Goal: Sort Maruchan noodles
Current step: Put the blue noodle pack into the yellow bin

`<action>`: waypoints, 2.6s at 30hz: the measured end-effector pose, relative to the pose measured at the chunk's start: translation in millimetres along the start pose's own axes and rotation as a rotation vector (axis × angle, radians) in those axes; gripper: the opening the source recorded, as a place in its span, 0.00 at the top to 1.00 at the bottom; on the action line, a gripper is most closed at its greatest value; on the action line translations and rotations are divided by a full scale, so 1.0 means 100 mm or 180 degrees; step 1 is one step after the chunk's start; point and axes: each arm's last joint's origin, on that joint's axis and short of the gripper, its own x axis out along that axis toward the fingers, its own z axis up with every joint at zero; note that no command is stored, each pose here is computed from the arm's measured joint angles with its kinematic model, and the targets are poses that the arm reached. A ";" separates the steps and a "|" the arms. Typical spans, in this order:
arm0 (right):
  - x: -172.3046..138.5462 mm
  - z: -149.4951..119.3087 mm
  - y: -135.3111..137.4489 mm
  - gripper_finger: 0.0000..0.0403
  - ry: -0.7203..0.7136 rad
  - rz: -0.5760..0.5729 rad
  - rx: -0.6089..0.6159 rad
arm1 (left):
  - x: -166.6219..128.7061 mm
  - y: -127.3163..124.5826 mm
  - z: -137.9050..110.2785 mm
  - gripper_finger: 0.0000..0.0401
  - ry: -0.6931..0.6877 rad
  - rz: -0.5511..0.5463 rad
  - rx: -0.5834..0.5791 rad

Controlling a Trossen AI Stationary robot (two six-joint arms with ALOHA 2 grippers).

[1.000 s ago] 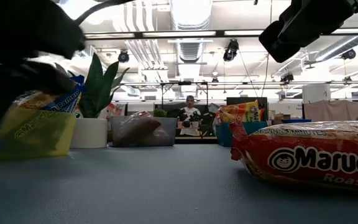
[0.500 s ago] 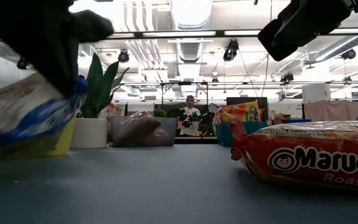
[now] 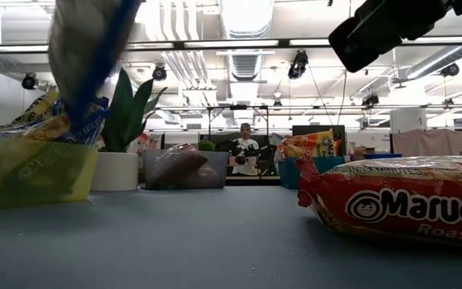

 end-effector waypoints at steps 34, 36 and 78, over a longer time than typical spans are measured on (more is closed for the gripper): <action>0.00 0.02 -0.06 0.97 -0.0058 -0.0215 -0.0358 | -0.48 0.60 -1.00 1.00 0.2321 -0.0637 0.0652; 0.00 0.02 -0.06 0.97 -0.0061 -0.0216 -0.0341 | -0.43 0.57 -1.03 1.00 0.2349 -0.0642 0.0731; -0.01 0.03 -0.07 0.97 -0.0101 -0.0224 -0.0325 | 0.35 0.08 -0.74 0.72 0.2549 0.0999 0.0472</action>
